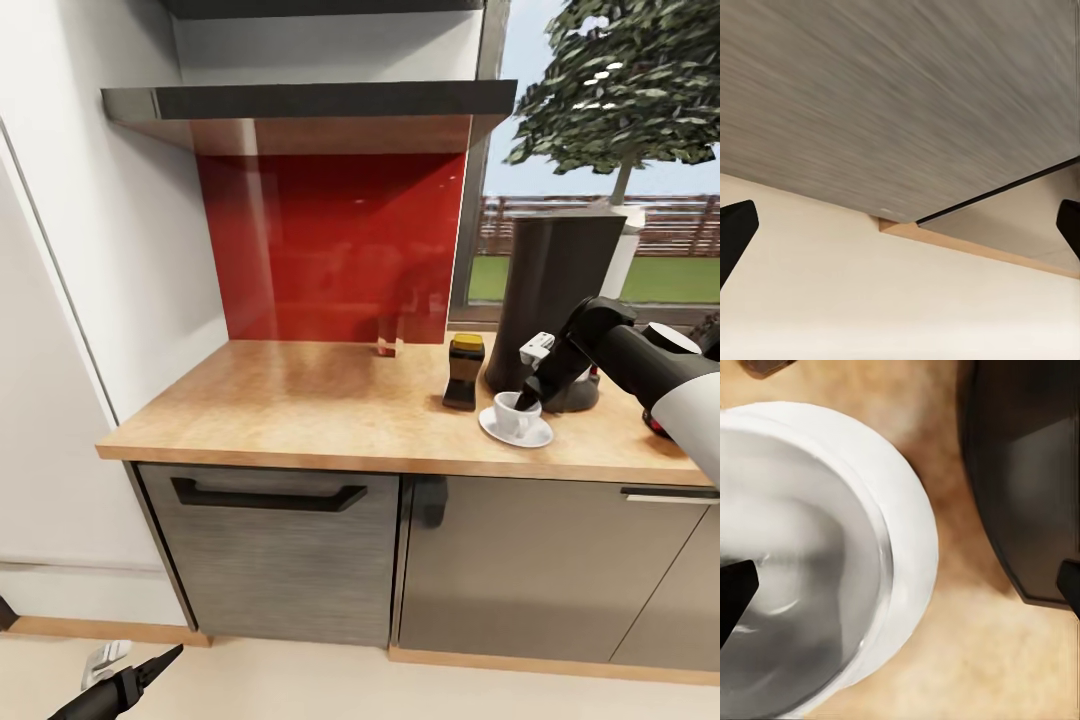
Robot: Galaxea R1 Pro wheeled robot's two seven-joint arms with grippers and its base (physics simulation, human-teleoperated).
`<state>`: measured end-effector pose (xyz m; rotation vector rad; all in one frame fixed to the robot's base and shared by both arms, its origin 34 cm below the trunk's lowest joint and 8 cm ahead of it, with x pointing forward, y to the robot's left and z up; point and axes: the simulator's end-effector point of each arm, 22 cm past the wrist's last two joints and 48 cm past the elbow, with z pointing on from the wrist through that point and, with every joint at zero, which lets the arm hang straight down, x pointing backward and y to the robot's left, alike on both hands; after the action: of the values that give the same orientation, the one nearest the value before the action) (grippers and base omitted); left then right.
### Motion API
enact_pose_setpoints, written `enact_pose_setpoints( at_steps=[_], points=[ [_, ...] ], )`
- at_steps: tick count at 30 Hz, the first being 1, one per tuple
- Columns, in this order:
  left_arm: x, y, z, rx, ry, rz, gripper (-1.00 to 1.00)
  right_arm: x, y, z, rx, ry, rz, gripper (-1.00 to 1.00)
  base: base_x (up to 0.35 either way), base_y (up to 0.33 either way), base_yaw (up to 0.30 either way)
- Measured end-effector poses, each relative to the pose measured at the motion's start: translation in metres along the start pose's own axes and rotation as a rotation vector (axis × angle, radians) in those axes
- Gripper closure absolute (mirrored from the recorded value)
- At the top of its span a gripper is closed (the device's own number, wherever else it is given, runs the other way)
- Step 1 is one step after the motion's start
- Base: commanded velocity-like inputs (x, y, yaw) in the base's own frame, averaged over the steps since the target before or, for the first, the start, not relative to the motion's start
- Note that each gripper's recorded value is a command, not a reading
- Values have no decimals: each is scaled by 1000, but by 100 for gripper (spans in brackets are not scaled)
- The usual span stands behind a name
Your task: Set up a coffee station on the kitchen countertop: keep the coffee maker on the countertop, move the bottle of coffee from the kitchen shelf to the counter next to the coffee maker, place a paper coffee filter on top of the coffee maker, put the saucer next to the coffee maker with the coffee cup on the saucer, and place the electric kettle next to the coffee maker.
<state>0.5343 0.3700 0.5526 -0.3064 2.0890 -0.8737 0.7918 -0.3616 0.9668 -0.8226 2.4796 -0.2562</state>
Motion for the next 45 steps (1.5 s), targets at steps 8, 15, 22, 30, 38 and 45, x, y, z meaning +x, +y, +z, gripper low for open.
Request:
enact_pose_setpoints(
  at_steps=[8,15,22,30,38,45],
  points=[
    [-11,-10,-5,0,0,0,-100,-8,-6,-12,0,-1,0,-100,0,0,0],
    [-20,-19,-9,0,0,0,-100,-16,-10,-24,-7,-7,0,-100,0,0,0],
    [-27,-27,-13,0,1,0,-100,-32,-9,-42,-18,-40,-15,-100,0,0,0],
    [-27,-27,-13,0,1,0,-100,-74,37,-113,-174,-251,-129,-100,0,0,0],
    [-27,-27,-13,0,1,0,-100,-54,100,-128,-346,-467,-130,-100,0,0,0],
    [-27,-27,-13,0,1,0,-100,9,142,-74,-454,-426,-52,-100,0,0,0]
  ],
)
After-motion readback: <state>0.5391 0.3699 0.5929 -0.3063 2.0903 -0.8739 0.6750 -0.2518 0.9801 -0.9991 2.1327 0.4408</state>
